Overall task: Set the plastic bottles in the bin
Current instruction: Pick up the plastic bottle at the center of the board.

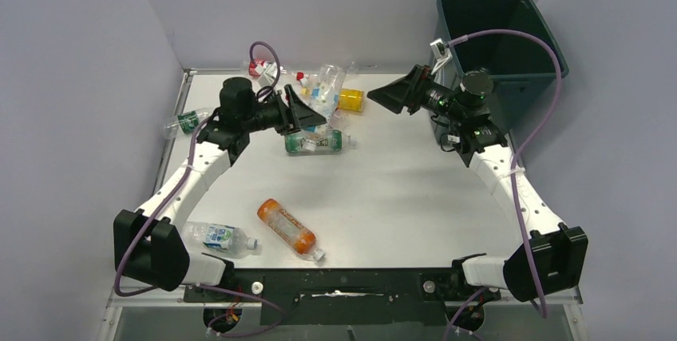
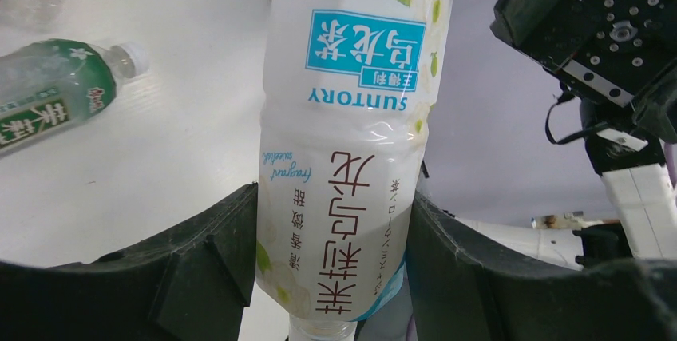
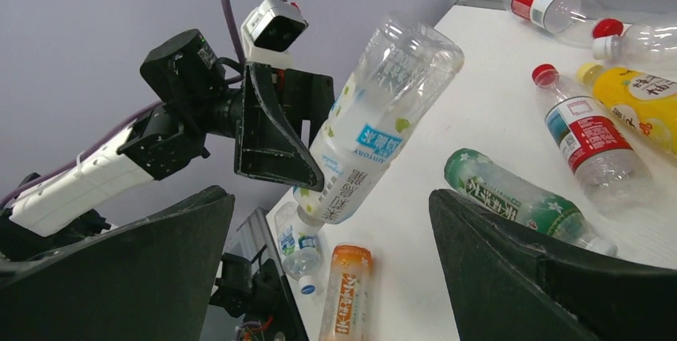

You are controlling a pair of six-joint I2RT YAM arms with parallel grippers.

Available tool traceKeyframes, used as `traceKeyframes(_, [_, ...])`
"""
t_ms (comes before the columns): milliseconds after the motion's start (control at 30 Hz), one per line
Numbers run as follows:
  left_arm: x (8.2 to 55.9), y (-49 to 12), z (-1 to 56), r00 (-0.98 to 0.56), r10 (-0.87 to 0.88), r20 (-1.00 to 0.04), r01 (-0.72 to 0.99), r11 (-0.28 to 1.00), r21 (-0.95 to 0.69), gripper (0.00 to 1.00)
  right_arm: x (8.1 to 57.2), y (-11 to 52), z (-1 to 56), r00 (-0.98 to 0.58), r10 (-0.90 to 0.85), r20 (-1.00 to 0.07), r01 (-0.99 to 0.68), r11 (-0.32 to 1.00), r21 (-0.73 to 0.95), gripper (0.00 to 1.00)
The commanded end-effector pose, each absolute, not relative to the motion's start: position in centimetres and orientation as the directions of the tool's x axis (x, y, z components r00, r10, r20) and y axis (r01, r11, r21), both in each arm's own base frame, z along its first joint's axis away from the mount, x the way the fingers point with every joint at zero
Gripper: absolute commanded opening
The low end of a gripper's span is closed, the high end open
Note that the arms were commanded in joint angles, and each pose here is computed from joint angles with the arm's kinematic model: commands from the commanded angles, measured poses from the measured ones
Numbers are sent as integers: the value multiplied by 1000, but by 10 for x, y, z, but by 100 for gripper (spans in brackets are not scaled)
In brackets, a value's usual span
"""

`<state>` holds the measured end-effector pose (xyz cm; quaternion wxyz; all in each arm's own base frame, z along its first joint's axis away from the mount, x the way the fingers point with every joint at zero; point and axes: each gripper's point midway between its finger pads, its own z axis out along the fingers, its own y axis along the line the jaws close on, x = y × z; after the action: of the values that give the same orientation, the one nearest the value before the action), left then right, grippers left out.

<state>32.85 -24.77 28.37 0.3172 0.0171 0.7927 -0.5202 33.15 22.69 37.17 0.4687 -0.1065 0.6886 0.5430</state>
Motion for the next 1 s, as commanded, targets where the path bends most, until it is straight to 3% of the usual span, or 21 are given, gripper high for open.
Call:
traceKeyframes(0, [311, -262, 327, -753, -293, -589, 502, 322, -802, 56, 330, 237, 391, -517, 373, -770, -713, 311, 629, 99])
traceKeyframes(367, [283, -295, 342, -772, -258, -581, 543, 207, -814, 56, 346, 248, 381, -534, 379, -756, -691, 319, 648, 99])
traceKeyframes(733, [277, -321, 331, -792, -225, -567, 533, 197, -823, 56, 347, 258, 382, -539, 374, -755, -702, 296, 648, 100])
traceKeyframes(800, [278, -323, 328, -794, -223, -566, 531, 200, -823, 57, 346, 258, 382, -539, 371, -756, -706, 290, 646, 95])
traceKeyframes(967, [280, -325, 321, -799, -215, -561, 524, 208, -826, 57, 343, 259, 383, -536, 368, -760, -714, 282, 641, 73])
